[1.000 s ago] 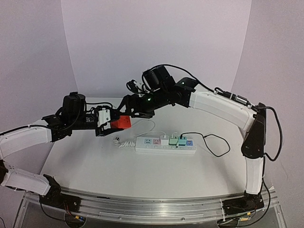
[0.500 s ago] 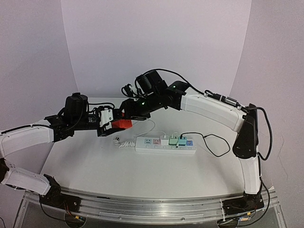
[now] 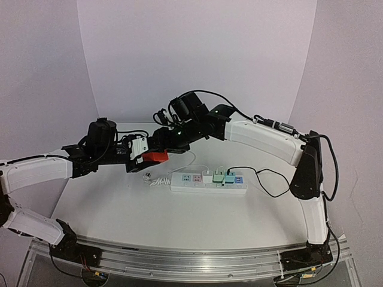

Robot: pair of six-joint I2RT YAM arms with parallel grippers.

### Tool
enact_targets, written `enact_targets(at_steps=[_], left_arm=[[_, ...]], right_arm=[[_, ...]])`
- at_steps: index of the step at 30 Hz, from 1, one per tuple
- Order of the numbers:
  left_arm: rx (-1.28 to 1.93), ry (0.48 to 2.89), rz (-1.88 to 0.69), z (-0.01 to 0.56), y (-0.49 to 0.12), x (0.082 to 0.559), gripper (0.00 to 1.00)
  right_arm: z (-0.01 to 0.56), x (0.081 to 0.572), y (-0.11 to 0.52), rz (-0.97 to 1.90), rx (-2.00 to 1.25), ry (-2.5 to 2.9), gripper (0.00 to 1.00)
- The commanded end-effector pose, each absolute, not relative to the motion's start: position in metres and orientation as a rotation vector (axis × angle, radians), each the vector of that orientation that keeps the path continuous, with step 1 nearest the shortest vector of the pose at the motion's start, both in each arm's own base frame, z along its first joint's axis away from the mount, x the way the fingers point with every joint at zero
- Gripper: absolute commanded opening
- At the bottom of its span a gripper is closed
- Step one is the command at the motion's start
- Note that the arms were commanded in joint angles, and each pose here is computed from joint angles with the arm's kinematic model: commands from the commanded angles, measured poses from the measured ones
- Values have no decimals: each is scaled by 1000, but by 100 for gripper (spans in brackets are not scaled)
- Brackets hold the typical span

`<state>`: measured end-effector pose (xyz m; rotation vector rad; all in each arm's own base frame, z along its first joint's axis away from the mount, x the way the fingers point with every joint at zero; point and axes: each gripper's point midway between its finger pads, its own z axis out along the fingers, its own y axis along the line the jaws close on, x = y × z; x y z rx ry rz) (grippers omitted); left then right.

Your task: Insert the plug

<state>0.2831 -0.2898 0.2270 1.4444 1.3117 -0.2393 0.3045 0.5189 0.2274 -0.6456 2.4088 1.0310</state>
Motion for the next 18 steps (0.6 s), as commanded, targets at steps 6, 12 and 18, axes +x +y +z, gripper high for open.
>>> enact_targets(at_steps=[6, 12, 18], left_arm=[[1288, 1255, -178, 282, -294, 308, 0], [1406, 1318, -391, 265, -305, 279, 99], [1446, 1399, -722, 264, -298, 256, 100]], right_arm=[[235, 286, 532, 1123, -689, 2413, 0], [244, 292, 512, 1050, -757, 2367, 0], [252, 304, 465, 1052, -793, 2380, 0]])
